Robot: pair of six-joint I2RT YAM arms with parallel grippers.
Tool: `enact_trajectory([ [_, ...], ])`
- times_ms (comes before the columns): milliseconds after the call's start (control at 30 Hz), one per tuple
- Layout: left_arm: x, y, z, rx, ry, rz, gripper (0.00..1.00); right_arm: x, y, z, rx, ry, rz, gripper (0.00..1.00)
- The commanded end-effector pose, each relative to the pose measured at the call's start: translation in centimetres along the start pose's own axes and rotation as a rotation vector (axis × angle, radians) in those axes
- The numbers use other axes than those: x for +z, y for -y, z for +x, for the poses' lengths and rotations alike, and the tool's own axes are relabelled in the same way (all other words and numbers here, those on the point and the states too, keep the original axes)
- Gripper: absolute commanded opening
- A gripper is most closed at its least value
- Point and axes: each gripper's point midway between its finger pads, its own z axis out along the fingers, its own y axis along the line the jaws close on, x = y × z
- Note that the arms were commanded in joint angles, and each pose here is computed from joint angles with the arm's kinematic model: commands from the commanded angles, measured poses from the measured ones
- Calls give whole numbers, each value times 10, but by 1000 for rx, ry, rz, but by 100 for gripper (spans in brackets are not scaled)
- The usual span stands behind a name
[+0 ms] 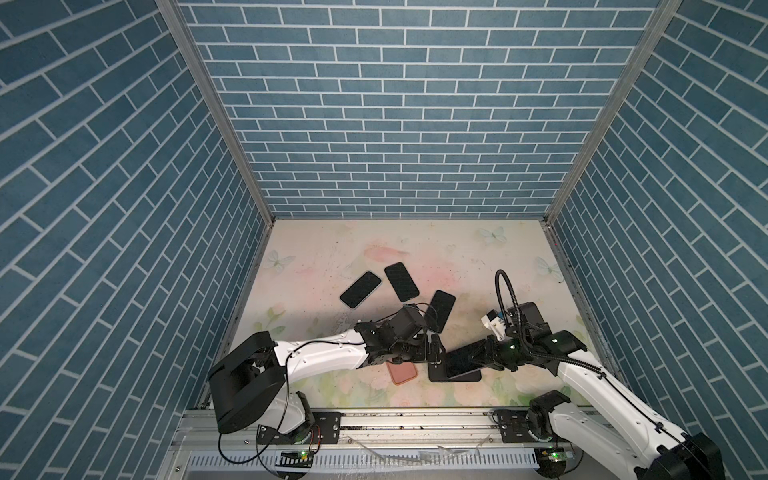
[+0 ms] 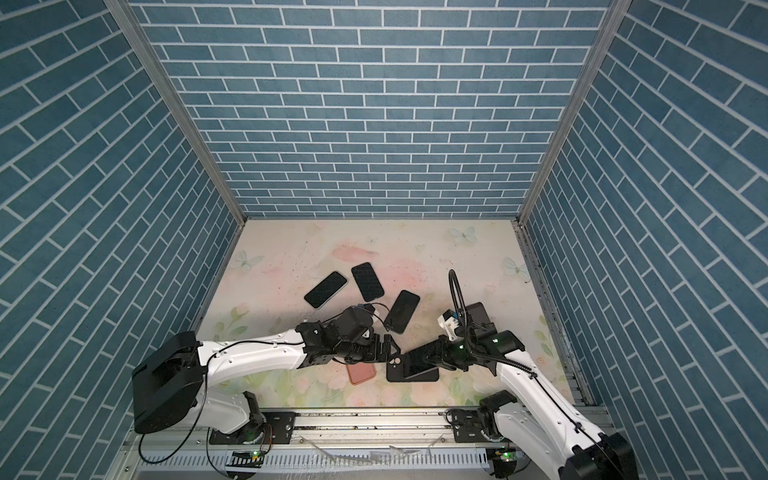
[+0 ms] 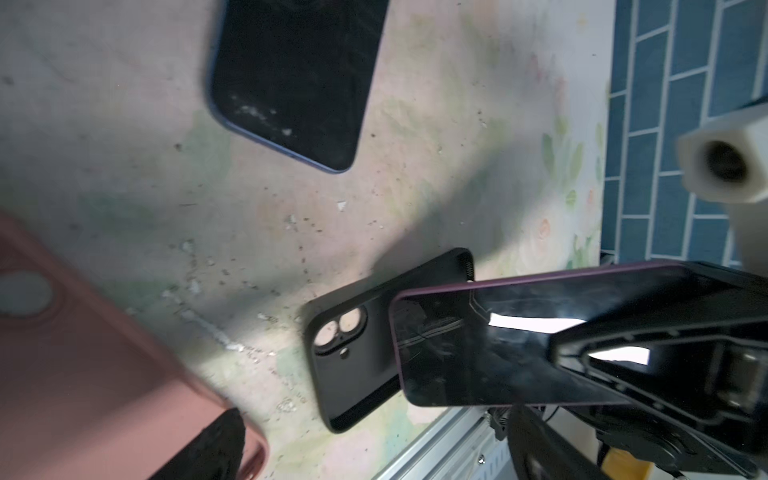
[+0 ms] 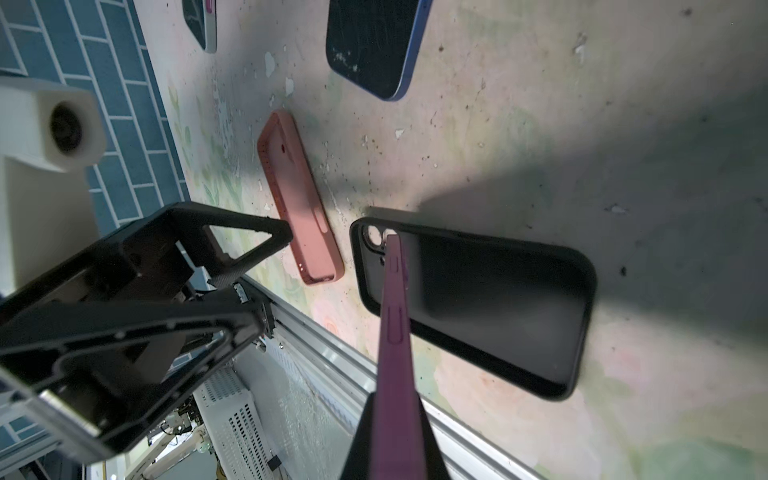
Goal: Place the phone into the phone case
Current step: 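Lift the black case with the left gripper toward the right gripper's phone, then press the purple phone into the black case held by the left gripper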
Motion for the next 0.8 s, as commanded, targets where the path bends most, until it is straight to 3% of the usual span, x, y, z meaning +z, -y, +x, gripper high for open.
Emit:
enact_trajectory([
  [0,7,13,1,27,-5,92,99,4,-10,-16,-22,70,-43,0],
  [167,15,12,5,-12,-17,131,97,8,-7,-13,-11,71,-57,0],
  [467,41,-19,25,-86,-83,90,92,20,0,-5,8,47,-86,0],
  [767,53,-17,24,-118,-98,100,88,34,8,-2,34,1,-91,0],
])
